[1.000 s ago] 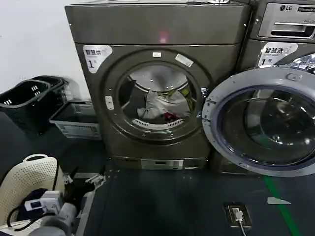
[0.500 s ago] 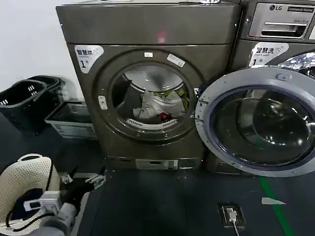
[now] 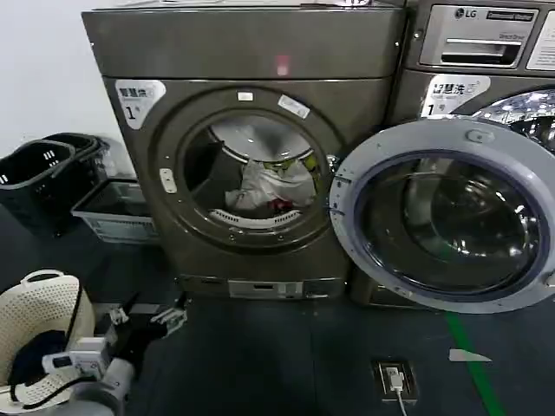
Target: Grasp the clothes from the dryer.
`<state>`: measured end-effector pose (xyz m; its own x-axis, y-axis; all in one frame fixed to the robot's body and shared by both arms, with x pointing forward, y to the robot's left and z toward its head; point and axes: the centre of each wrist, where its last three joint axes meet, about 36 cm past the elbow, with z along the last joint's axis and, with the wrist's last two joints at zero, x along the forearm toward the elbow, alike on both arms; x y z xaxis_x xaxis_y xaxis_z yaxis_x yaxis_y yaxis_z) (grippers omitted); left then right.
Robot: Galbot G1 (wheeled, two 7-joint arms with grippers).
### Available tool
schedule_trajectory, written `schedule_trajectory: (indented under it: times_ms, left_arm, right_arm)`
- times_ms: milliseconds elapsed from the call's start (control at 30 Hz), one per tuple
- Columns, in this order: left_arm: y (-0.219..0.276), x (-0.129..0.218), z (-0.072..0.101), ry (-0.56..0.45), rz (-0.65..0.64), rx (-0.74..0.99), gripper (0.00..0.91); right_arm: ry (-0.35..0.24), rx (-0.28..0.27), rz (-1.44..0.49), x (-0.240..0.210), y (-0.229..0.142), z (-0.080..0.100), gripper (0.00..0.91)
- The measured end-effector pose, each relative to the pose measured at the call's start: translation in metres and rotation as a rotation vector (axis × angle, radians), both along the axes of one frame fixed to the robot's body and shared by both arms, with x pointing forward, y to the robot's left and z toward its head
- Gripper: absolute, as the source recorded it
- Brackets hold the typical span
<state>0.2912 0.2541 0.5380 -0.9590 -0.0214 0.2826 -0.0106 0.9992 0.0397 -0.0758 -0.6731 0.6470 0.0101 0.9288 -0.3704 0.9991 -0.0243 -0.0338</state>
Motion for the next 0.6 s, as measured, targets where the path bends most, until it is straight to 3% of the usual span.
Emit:
schedule_trajectory:
  times_ms: [600]
  left_arm:
    - [-0.0027, 0.0021, -0.0016, 0.002, -0.018, -0.006, 0.907]
  right_arm:
    - [-0.033, -0.020, -0.064, -0.0095, -0.0020, -0.0059, 0.907]
